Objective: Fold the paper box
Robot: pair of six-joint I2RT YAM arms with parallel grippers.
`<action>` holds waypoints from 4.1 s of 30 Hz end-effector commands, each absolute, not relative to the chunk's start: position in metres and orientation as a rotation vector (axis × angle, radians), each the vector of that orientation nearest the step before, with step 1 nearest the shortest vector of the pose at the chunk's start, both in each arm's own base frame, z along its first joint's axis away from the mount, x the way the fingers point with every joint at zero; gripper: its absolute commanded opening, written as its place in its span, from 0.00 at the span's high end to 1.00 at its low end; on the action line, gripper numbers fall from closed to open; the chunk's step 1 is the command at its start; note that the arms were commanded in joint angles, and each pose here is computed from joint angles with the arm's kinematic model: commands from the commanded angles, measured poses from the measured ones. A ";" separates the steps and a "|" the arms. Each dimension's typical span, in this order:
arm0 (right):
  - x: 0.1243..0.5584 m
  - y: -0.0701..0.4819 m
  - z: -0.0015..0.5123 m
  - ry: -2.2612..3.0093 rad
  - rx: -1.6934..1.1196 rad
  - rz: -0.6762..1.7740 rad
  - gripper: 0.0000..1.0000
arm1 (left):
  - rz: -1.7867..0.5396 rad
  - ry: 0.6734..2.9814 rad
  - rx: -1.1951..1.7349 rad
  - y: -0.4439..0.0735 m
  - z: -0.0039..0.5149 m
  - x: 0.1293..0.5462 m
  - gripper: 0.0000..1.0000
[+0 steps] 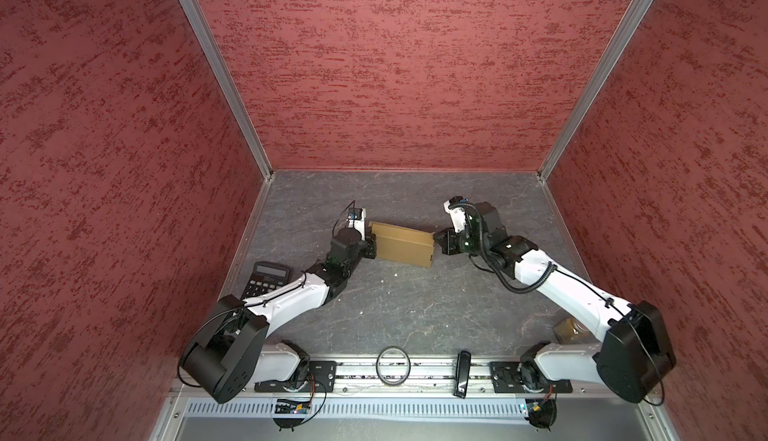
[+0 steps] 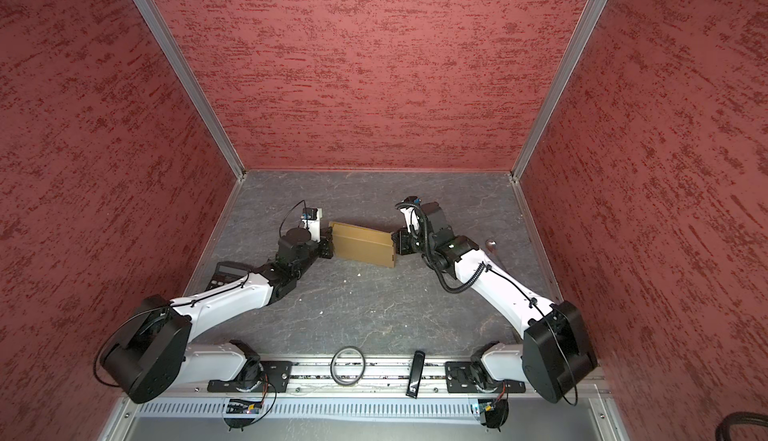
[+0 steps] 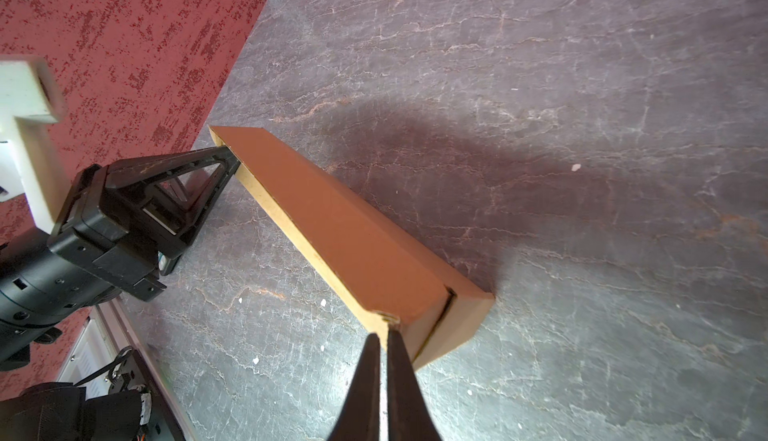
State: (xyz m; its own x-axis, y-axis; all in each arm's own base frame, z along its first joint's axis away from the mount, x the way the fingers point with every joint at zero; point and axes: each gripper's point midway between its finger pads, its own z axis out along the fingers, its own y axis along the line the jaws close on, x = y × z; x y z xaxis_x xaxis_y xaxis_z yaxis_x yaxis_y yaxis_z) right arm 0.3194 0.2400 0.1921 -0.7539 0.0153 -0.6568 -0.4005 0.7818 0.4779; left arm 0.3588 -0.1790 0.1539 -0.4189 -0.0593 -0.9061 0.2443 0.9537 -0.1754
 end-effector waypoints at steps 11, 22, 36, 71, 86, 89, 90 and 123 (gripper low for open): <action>0.311 0.245 0.178 2.364 -0.262 0.833 0.96 | -0.238 2.255 0.210 -0.169 0.075 0.323 1.00; 0.303 0.234 0.216 2.333 -0.225 0.827 0.74 | -0.206 2.247 0.198 -0.167 0.073 0.320 1.00; 0.340 0.196 0.234 2.287 0.471 0.952 0.42 | -0.188 2.222 0.214 -0.166 0.075 0.315 1.00; 0.306 0.244 0.247 2.254 -0.974 0.246 0.24 | -0.209 2.221 0.245 -0.176 0.068 0.313 1.00; 0.317 0.310 0.192 2.074 -1.408 -0.020 0.32 | -0.212 2.219 0.255 -0.176 0.069 0.313 1.00; 0.324 0.312 0.184 2.059 -1.419 -0.092 0.35 | -0.210 2.220 0.254 -0.176 0.068 0.313 1.00; 0.326 0.312 0.183 2.055 -1.419 -0.111 0.36 | -0.210 2.218 0.253 -0.175 0.069 0.313 1.00; 0.329 0.314 0.144 1.993 -1.367 -0.229 0.82 | -0.183 2.204 0.208 -0.170 0.071 0.313 0.93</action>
